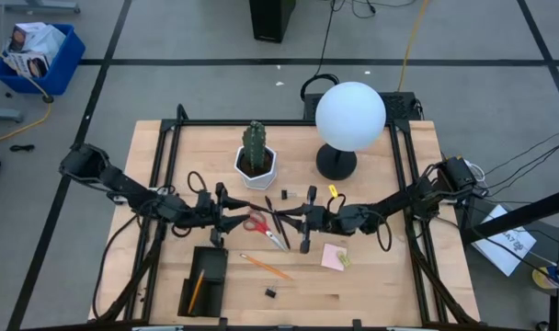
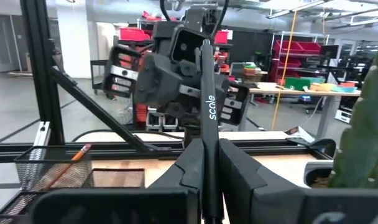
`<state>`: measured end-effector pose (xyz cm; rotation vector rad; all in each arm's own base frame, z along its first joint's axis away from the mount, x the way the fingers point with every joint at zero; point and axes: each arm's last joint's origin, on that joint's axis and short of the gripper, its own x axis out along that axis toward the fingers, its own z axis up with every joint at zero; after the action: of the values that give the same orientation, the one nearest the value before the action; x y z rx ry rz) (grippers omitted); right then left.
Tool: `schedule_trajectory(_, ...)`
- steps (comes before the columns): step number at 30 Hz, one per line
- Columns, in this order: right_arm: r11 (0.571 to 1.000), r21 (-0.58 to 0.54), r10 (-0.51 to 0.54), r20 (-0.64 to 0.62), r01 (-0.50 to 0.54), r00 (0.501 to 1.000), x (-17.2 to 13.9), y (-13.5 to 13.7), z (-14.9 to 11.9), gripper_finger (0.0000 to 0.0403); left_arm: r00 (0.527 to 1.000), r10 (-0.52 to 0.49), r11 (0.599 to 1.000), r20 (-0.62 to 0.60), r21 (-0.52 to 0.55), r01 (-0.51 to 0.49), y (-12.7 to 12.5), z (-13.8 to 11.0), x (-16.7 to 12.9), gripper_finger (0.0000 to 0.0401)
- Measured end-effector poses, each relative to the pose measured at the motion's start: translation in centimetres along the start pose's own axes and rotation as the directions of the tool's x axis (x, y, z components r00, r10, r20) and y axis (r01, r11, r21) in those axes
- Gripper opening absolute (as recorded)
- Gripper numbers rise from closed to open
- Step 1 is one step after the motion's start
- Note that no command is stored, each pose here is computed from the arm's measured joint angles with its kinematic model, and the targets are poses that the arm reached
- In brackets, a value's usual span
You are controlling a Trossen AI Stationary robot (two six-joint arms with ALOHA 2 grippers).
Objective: Pick and place office supplies into organizer
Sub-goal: Put the left pen in the desk organizer
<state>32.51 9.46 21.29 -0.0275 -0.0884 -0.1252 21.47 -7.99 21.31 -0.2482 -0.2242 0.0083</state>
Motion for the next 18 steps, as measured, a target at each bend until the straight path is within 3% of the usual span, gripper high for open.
schedule_trajectory(8, 1.0, 0.001, 0.006, 0.001, -0.006, 1.0, -0.1, 0.2, 0.0, 0.0024, 0.999, -0.036, 0.998, 0.001, 0.043, 0.036, -1.1, 0.0, 2.5, 0.0186)
schedule_trajectory(18, 1.0, 0.003, 0.009, -0.015, -0.009, 1.0, -0.1, 0.3, -0.1, 0.0024, 0.999, -0.031, 0.997, 0.025, 0.067, 0.029, -1.3, 0.6, 3.2, 0.0186)
